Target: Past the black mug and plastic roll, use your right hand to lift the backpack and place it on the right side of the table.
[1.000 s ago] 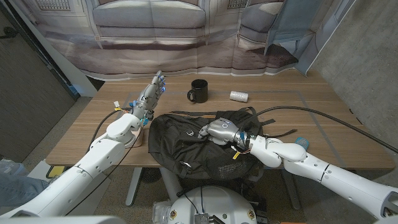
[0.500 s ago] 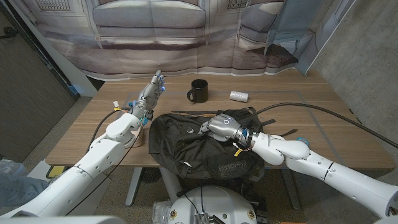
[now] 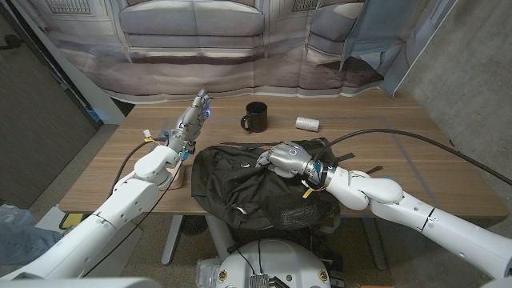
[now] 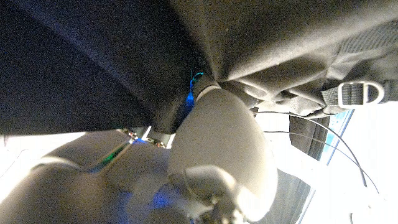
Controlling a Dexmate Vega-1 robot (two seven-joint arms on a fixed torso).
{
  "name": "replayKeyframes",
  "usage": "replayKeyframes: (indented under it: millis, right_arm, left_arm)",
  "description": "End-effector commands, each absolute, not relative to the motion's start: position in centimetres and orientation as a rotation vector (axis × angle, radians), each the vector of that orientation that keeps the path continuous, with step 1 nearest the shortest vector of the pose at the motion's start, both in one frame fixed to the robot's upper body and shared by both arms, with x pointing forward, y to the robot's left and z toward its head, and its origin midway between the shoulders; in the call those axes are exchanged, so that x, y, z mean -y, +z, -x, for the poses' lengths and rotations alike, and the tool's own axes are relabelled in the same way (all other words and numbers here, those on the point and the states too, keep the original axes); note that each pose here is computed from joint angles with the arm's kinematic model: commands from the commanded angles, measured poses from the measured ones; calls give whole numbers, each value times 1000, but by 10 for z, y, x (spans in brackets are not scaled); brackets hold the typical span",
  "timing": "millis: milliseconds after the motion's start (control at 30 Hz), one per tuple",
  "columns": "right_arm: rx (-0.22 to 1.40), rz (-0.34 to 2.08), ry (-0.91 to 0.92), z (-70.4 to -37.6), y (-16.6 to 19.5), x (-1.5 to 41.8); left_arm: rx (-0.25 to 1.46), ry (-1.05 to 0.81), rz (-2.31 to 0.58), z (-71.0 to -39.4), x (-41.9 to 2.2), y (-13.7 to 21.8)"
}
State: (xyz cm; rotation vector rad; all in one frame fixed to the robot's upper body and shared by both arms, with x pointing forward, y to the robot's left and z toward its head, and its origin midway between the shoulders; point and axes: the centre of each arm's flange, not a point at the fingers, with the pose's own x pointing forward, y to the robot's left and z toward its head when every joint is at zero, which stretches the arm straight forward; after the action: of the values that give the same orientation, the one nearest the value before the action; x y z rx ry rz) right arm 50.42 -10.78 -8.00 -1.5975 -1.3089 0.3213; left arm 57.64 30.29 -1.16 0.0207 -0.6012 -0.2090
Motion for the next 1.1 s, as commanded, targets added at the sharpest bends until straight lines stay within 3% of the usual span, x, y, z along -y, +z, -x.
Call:
replayKeyframes:
  millis: [33, 1100]
  right_arm:
    - [1334, 1616, 295, -491, -68, 107]
    - [1320, 1604, 288, -469, -38, 113]
  left_arm:
    - [598, -203, -34, -573, -307, -10]
    - [607, -194, -24, -568, -311, -11]
